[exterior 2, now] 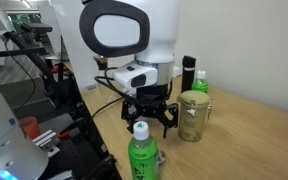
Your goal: Put the silver lid on top of the clear bottle on the left
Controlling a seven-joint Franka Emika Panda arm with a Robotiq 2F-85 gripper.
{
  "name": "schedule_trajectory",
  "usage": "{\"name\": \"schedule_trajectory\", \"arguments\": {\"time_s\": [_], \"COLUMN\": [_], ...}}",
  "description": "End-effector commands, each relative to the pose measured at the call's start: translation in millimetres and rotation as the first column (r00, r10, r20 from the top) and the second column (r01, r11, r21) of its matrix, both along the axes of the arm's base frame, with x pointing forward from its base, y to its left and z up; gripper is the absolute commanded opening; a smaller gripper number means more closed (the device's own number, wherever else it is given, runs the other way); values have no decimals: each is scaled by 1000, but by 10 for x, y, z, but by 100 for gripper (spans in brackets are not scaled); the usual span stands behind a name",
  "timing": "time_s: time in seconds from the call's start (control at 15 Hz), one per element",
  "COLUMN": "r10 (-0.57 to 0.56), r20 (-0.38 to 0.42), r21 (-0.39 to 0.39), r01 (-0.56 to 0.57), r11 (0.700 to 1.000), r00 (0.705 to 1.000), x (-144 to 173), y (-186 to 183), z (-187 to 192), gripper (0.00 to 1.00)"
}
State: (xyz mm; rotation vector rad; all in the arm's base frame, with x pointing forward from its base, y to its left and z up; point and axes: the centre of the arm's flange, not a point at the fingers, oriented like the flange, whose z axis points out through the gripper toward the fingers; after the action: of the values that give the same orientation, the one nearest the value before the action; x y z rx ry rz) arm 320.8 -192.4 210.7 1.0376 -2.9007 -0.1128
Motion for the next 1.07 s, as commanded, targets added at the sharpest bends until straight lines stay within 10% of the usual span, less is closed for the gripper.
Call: {"name": "schedule_trajectory", "arguments": {"time_s": [0.0,1.0], "r10": [0,-145], "r20": [2,48], "r21": [-1,13], "r01": [0,145], "r11": [1000,989], "r00": [1000,988], "x": [1,-178], "y": [-1,25], "z": [6,-562], "gripper": [100,100]}}
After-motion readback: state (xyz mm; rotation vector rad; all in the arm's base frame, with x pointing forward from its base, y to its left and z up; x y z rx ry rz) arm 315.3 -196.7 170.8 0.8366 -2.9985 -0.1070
